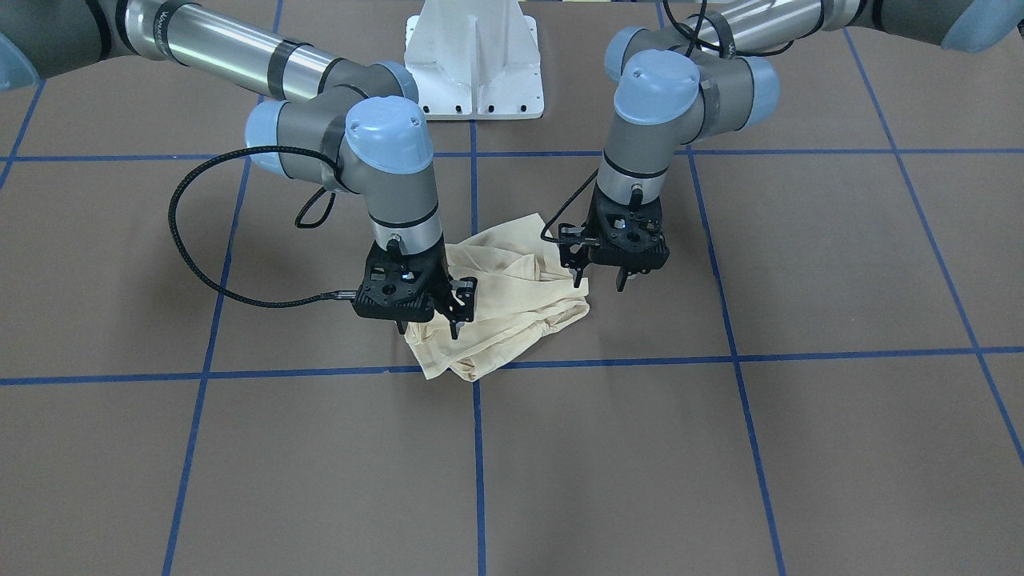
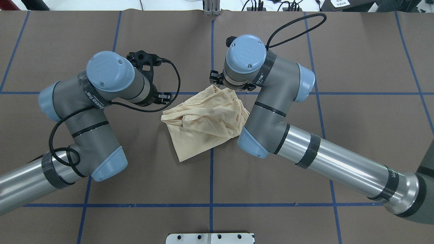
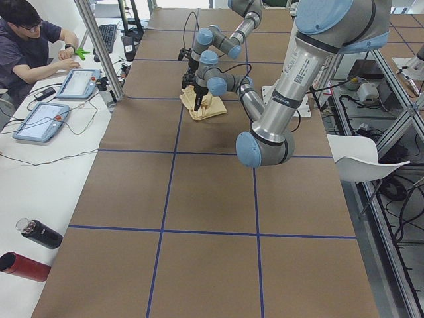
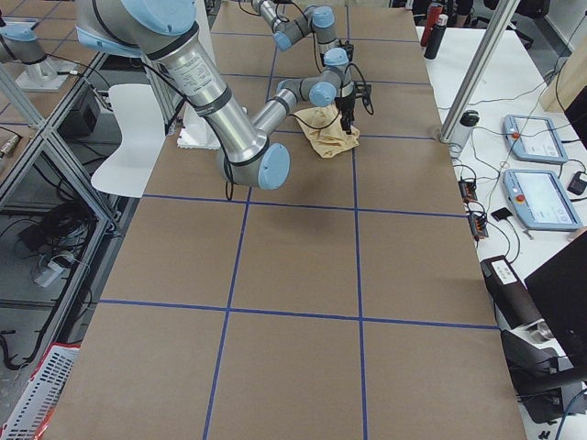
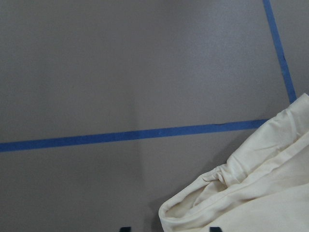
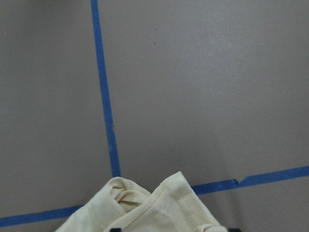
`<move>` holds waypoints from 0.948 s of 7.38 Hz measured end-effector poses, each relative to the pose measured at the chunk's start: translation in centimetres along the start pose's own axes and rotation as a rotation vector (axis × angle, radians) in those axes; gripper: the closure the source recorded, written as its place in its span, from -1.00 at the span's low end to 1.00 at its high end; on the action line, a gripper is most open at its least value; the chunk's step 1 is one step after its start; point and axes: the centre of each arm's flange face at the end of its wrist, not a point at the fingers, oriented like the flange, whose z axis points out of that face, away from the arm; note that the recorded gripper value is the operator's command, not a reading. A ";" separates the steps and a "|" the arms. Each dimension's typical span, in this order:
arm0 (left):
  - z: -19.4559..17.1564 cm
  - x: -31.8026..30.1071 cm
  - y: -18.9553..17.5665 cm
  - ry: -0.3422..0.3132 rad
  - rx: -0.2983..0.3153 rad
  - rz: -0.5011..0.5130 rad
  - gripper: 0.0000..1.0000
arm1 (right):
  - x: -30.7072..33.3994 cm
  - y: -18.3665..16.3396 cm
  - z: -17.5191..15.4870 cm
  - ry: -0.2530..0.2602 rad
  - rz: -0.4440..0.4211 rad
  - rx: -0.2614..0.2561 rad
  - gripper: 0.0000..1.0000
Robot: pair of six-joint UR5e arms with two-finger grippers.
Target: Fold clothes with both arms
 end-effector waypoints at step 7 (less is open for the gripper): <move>-1.5 -7.1 -2.9 0.009 -0.045 0.207 -1.00 | -4.1 16.3 1.5 0.149 -0.030 -0.071 0.20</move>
